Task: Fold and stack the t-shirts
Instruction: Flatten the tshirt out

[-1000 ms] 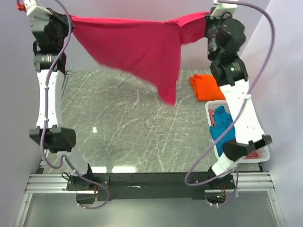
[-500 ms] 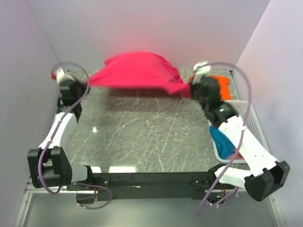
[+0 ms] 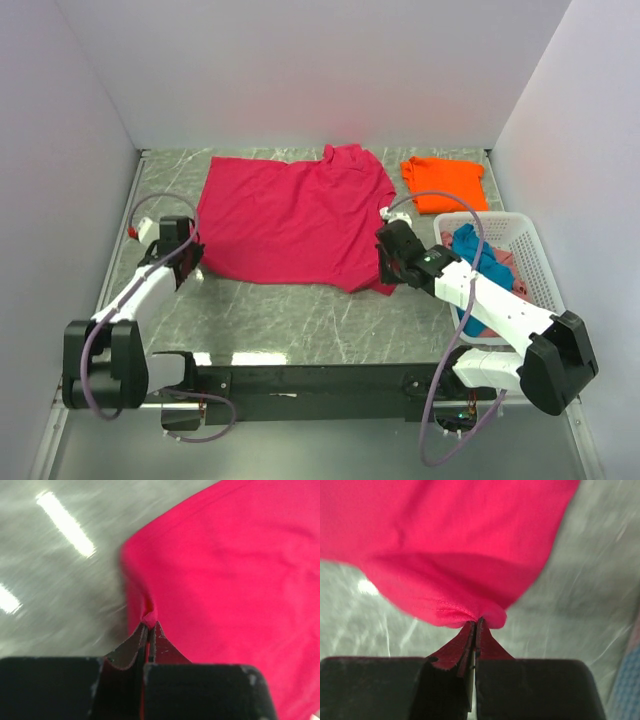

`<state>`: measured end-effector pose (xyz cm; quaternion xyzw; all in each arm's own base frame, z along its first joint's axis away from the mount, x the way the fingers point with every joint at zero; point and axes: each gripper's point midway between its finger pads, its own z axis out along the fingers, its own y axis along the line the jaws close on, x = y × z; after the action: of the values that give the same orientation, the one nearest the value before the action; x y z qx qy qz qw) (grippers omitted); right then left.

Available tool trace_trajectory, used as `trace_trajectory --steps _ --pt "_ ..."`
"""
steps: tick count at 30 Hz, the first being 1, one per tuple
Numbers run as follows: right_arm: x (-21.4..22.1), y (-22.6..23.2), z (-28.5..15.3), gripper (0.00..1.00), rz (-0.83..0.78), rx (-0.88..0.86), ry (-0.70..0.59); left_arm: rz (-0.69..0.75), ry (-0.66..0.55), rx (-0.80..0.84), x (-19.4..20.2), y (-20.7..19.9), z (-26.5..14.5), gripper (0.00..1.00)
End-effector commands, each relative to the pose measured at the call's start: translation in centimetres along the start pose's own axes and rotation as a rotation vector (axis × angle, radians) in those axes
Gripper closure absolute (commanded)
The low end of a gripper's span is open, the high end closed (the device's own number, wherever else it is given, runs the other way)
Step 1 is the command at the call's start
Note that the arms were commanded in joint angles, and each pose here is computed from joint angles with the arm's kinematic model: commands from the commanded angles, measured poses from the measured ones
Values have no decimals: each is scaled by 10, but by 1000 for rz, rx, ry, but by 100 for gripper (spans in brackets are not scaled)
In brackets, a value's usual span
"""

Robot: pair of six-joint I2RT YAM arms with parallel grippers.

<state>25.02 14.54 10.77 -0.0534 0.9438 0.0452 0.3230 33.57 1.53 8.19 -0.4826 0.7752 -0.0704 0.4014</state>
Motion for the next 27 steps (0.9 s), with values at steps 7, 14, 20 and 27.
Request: trace_trajectory --steps 7,14,20,27 --pt "76 9 -18 100 141 -36 243 -140 -70 -250 6 76 -44 100" --pt "119 31 -45 100 138 -136 398 -198 -78 -314 10 103 -70 100" --pt "150 49 -64 100 111 -213 512 -194 -65 -381 16 123 -81 99" --pt "139 35 -59 100 71 -109 467 -196 -69 -332 14 115 -80 99"
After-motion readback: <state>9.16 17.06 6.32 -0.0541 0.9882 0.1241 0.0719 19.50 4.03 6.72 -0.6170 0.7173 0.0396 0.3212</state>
